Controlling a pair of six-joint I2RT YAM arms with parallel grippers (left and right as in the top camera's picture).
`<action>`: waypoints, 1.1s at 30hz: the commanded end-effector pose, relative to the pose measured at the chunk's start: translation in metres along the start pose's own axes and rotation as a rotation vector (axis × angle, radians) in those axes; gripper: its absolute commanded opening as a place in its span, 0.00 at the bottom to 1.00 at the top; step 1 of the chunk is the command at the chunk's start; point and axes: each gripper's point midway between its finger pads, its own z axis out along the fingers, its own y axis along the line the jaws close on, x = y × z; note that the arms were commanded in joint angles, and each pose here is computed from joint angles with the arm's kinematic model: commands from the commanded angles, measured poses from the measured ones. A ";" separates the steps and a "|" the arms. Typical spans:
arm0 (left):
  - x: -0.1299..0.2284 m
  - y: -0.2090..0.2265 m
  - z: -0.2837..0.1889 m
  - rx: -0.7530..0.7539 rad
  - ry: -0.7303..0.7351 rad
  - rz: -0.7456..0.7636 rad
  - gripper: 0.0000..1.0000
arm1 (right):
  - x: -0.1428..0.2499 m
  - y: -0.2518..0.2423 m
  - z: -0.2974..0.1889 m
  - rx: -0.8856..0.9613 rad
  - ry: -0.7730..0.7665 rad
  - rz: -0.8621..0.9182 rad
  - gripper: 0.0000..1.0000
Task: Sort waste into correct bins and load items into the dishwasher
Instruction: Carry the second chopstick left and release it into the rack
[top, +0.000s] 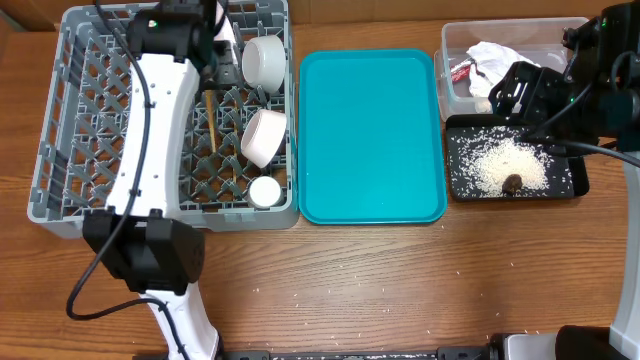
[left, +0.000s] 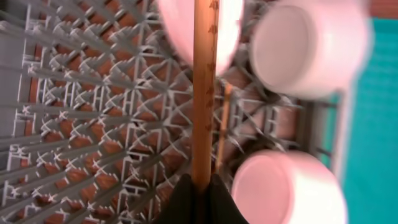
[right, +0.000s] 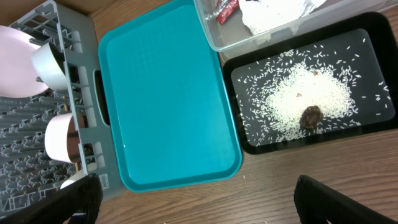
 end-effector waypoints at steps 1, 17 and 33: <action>0.024 0.001 0.048 -0.037 0.093 -0.039 0.04 | -0.003 -0.001 -0.004 0.007 -0.018 0.000 1.00; 0.039 -0.001 0.084 -0.050 0.100 -0.030 0.49 | -0.003 -0.001 -0.004 0.007 -0.018 0.000 1.00; 0.001 -0.005 -0.071 0.154 -0.184 -0.063 0.48 | -0.003 -0.001 -0.004 0.007 -0.018 0.000 1.00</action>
